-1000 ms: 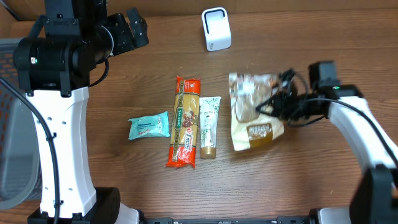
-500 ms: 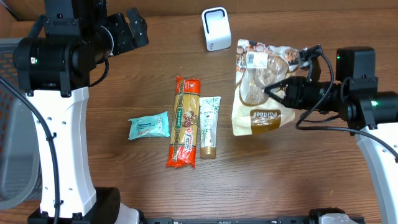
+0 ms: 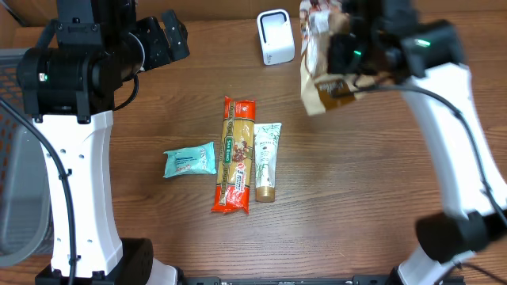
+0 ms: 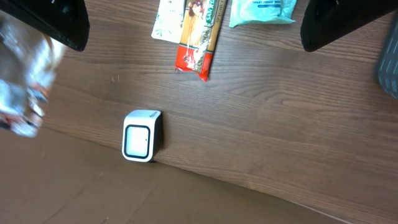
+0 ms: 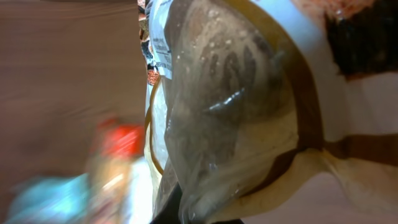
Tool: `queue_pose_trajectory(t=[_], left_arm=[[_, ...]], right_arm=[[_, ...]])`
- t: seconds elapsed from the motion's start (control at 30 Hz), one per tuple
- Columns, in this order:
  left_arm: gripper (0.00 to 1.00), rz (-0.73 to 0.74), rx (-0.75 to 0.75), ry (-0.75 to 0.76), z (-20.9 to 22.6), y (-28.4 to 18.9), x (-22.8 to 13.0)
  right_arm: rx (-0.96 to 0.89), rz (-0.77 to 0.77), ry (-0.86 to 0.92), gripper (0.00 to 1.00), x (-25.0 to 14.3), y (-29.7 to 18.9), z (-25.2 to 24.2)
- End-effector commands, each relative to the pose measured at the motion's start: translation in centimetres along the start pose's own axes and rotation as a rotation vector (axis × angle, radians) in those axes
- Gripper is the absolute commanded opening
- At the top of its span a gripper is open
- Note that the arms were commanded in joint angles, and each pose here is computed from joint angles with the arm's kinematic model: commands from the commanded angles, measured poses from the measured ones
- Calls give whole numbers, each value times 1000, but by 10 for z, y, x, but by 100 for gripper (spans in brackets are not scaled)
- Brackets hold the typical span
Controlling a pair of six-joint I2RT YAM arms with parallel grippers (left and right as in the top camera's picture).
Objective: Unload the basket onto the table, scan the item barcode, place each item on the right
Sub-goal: 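Carry the pouch to the white scanner and hold it in front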
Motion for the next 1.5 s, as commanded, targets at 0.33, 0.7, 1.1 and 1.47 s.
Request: queue_pose_trajectory(t=[0.33, 0.7, 1.1, 1.47], left_arm=[[100, -4, 11, -19, 2, 2, 2], [100, -5, 11, -19, 2, 2, 2], [100, -5, 11, -19, 2, 2, 2], [100, -4, 11, -19, 2, 2, 2]], right_arm=[[-662, -429, -638, 4, 101, 112, -4], [-642, -356, -954, 4, 76, 175, 29], [-806, -351, -925, 4, 58, 185, 33], [-841, -325, -944, 4, 39, 200, 34]])
Point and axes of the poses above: each gripper's point midway between its finger pads, its own y axis out along the fingers, its own z axis along the line the jaws close on, x = y × z, the point moved 1 cm from there along -y, back along the fingers, and after that the axes turned 11 degrees about y, right-handed, at the moved point
